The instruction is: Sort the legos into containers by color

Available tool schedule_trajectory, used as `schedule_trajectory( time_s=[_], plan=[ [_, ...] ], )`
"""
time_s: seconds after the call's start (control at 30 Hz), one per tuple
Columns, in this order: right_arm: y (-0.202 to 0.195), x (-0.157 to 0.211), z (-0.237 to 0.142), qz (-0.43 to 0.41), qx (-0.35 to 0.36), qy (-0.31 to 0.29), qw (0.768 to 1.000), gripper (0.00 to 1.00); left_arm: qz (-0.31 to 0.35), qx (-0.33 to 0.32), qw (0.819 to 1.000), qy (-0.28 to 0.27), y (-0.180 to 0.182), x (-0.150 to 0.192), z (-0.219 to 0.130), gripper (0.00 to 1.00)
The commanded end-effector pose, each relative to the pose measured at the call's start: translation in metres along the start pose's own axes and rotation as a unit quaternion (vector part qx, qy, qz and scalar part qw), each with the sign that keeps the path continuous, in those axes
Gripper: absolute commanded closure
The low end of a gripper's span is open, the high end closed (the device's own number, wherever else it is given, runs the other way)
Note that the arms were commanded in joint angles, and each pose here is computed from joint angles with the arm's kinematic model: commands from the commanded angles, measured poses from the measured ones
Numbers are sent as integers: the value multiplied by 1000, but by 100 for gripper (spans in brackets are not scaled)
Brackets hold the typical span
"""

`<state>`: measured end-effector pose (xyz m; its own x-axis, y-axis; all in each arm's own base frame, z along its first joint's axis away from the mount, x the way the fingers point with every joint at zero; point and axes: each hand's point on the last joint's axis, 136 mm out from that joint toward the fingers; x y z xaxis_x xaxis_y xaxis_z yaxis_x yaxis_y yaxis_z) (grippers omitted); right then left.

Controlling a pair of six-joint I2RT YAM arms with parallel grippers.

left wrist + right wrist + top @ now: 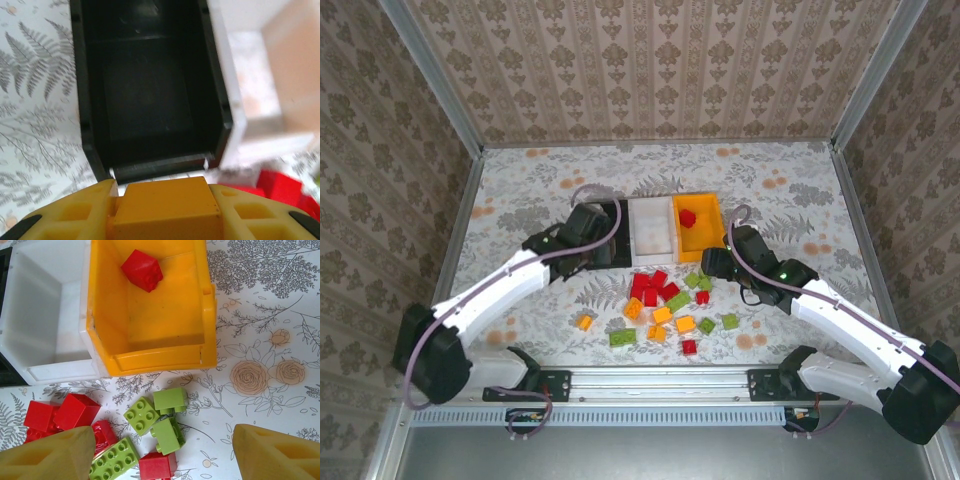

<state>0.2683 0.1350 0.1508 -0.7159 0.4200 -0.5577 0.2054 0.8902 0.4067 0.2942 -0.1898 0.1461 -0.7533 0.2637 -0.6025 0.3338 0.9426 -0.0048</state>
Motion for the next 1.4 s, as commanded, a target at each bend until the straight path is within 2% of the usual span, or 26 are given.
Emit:
schedule_trajectory(
  time_s=[0.0,0.17,0.37,0.6,0.77,0.83,1.03,1.17,1.37],
  plan=[
    [-8,-1,-3,10,11,-6,1000,26,17,-21,999,19,14,-10,23,68],
    [-13,5,-3,8,13,3,1000,26,9,-15,1000,21,14,-26,47,65],
    [-20,12,-4,7,23,16,1000,25,6,-18,999,39,16,-26,62,49],
    [-30,26,-1,11,42,48,998,24,-4,1,1000,-3,13,-44,36,24],
    [-43,45,4,7,74,92,993,25,-12,36,999,-37,3,-54,6,14],
    [-51,56,6,5,88,111,990,27,-9,53,997,-56,-6,-55,-9,1],
    [-79,91,6,18,127,167,978,35,-3,84,993,-81,-28,-34,-37,0],
    [-94,111,7,17,150,200,968,41,-12,94,993,-72,-32,-14,-37,0],
    [-97,128,16,16,162,237,958,43,-29,88,994,-62,-25,9,-32,0]
  ],
)
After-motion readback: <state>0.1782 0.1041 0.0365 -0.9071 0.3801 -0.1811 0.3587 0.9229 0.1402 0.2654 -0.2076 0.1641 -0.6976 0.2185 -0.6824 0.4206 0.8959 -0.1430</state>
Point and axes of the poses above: each hand's point on the last joint's axis, 136 mm out from that joint toward the fingers, its own z axis out along the fingers, its own y axis along the line the jaws close on, x = y × z, and after that the axes turned 14 degrees about z, right-handed
